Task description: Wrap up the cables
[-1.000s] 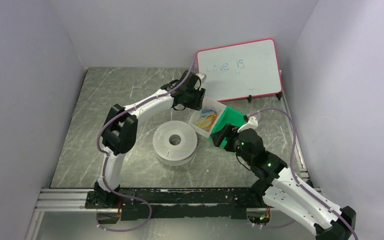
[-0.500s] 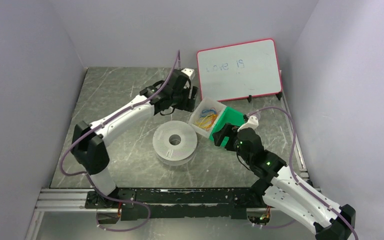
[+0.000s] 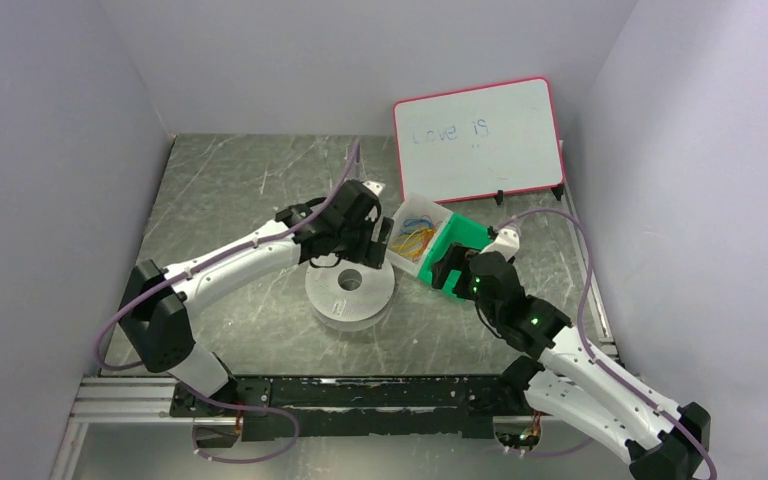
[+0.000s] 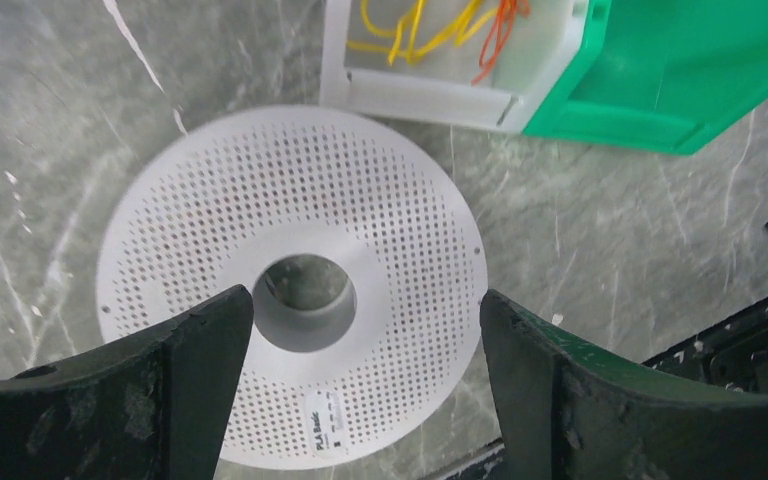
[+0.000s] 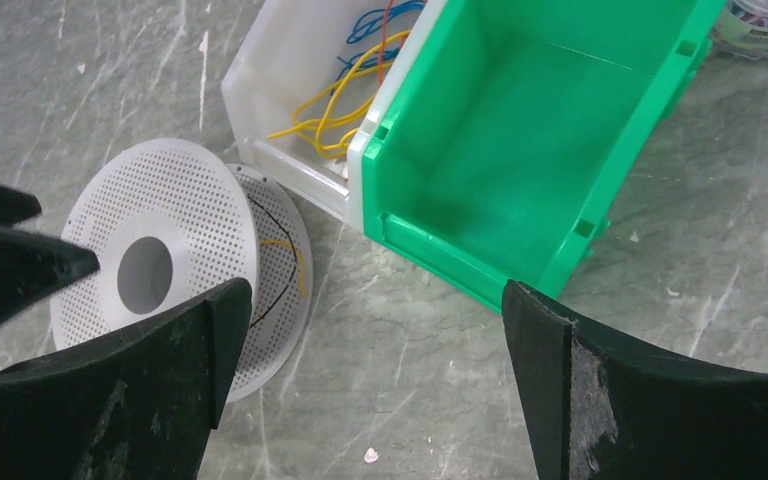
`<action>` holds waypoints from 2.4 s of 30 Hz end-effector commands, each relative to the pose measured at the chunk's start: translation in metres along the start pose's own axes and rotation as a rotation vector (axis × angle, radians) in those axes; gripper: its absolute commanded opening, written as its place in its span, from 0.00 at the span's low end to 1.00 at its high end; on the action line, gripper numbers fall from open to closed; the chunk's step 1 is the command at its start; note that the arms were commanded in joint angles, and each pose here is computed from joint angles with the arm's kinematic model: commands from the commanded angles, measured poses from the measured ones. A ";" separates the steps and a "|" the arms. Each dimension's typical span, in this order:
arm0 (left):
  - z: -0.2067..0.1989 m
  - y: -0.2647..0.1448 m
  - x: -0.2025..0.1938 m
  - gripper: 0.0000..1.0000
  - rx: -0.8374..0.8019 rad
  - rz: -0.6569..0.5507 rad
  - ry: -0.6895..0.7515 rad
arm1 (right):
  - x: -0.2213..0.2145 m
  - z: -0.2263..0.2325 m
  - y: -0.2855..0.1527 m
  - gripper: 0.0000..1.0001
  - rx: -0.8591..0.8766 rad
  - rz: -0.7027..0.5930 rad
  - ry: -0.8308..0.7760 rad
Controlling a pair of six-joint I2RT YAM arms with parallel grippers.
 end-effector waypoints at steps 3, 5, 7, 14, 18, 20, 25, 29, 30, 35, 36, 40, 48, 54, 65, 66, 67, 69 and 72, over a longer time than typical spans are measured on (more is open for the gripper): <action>-0.010 0.004 -0.034 0.88 0.012 0.122 -0.004 | 0.010 -0.004 -0.001 1.00 -0.055 -0.029 -0.007; -0.010 0.010 -0.042 0.87 0.035 0.142 -0.003 | 0.008 -0.005 0.000 1.00 -0.066 -0.021 -0.007; -0.012 0.016 -0.049 0.87 0.037 0.163 -0.004 | 0.008 -0.005 0.000 1.00 -0.062 -0.018 -0.004; -0.018 0.039 -0.063 0.87 0.096 0.220 0.026 | 0.004 -0.007 0.000 1.00 -0.065 -0.018 0.004; -0.019 0.049 -0.070 0.88 0.109 0.242 0.045 | 0.002 -0.009 -0.001 1.00 -0.070 -0.014 0.007; -0.023 0.052 -0.072 0.88 0.109 0.249 0.056 | 0.001 -0.010 -0.001 1.00 -0.074 -0.015 0.008; -0.031 0.053 -0.074 0.88 0.097 0.263 0.072 | -0.001 -0.012 -0.001 1.00 -0.073 -0.017 0.012; -0.032 0.055 -0.076 0.89 0.109 0.267 0.080 | -0.001 -0.011 0.000 1.00 -0.072 -0.015 0.011; -0.030 0.056 -0.078 0.89 0.116 0.271 0.084 | -0.001 -0.011 0.000 1.00 -0.070 -0.013 0.010; -0.027 0.060 -0.086 0.89 0.134 0.294 0.093 | -0.002 -0.009 0.002 1.00 -0.063 -0.011 0.014; -0.026 0.060 -0.086 0.89 0.133 0.292 0.093 | -0.002 -0.009 0.002 1.00 -0.064 -0.010 0.015; -0.026 0.059 -0.086 0.86 0.136 0.283 0.093 | -0.003 -0.009 0.002 1.00 -0.062 -0.007 0.019; -0.024 0.053 -0.081 0.59 0.137 0.246 0.095 | -0.001 -0.008 0.002 1.00 -0.061 -0.009 0.024; -0.019 0.043 -0.073 0.22 0.174 0.217 0.113 | 0.002 -0.006 0.000 1.00 -0.055 -0.012 0.029; -0.019 -0.002 -0.038 0.07 0.058 0.088 0.034 | 0.007 -0.005 -0.001 1.00 -0.059 -0.025 0.035; -0.017 -0.006 -0.034 0.07 0.047 0.078 0.026 | 0.008 -0.004 -0.001 1.00 -0.056 -0.026 0.034; -0.016 -0.010 -0.031 0.07 0.037 0.070 0.017 | 0.008 -0.004 -0.001 1.00 -0.056 -0.027 0.033; -0.009 -0.020 -0.023 0.07 0.015 0.052 -0.010 | 0.010 -0.003 -0.001 1.00 -0.055 -0.029 0.032; 0.004 -0.033 -0.009 0.07 -0.044 0.016 -0.065 | 0.013 0.000 0.000 1.00 -0.046 -0.028 0.023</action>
Point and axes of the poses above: each gripper's point midway between its finger pads, its own y axis out along the fingers, its own z axis along the line the jaws close on, x = y × z, the point moved 6 cm from there along -y, back along the fingers, and after that the axes turned 6 degrees about -y, right-handed, at the moved point
